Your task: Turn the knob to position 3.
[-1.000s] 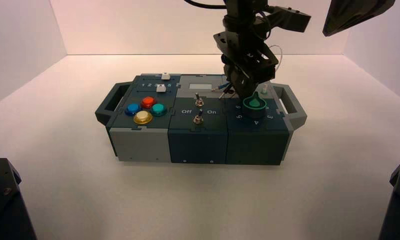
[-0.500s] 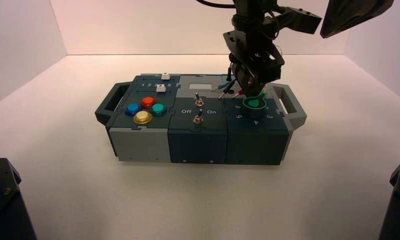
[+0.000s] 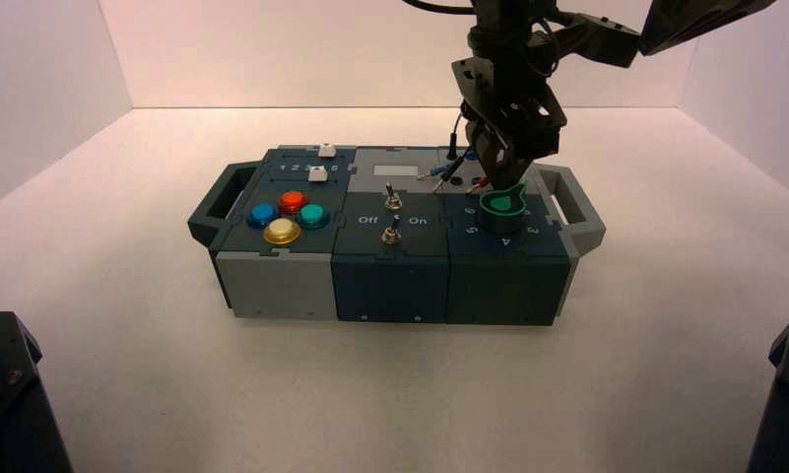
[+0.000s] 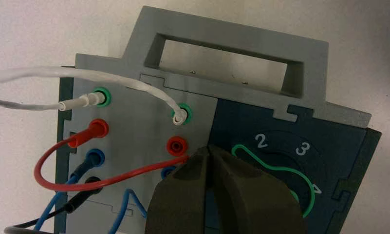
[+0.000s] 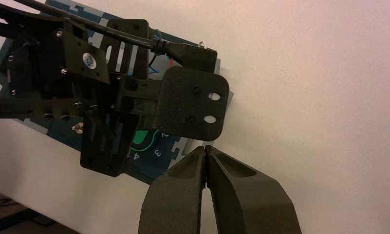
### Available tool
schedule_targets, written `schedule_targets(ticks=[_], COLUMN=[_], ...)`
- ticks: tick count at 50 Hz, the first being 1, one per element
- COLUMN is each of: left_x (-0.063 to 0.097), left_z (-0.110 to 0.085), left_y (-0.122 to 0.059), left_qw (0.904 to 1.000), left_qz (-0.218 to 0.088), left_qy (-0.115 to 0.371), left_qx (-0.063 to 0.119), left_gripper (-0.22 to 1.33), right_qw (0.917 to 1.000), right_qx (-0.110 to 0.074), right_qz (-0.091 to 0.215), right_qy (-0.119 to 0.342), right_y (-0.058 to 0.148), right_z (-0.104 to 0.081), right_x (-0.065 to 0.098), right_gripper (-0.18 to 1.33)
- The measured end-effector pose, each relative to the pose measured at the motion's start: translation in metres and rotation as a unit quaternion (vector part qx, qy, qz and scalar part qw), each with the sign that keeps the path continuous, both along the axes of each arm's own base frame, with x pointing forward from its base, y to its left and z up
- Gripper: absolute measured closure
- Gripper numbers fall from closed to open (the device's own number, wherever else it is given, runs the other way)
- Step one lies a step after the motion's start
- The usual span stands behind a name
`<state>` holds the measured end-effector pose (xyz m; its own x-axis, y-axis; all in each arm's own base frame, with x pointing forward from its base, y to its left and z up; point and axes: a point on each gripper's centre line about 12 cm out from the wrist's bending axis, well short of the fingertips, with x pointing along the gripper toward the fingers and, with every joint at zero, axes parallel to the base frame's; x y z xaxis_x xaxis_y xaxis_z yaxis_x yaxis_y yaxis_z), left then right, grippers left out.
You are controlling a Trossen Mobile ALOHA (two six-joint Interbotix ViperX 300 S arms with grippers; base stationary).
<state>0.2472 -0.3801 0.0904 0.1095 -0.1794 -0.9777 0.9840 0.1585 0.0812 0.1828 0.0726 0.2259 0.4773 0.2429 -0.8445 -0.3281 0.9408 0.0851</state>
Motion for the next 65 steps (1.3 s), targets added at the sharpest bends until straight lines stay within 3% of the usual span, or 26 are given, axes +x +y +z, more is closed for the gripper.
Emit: schedule_targets(ticks=[14,65], left_x=[-0.002,-0.012], left_z=[0.001,0.007], left_y=[-0.001,-0.012], left_qw=[0.9999,0.9996], left_qz=[-0.008,-0.023], left_qy=[0.005,0.008], left_qx=[0.010,0.014], left_gripper=[1.28,1.28], right_qw=[1.0000,0.9999], right_qx=[0.001,0.012], right_qz=[0.000,0.008], right_qy=[0.000,0.003], right_y=[0.000,0.004], right_z=[0.000,0.003], right_x=[-0.001,-0.007], right_gripper=[1.29,1.29])
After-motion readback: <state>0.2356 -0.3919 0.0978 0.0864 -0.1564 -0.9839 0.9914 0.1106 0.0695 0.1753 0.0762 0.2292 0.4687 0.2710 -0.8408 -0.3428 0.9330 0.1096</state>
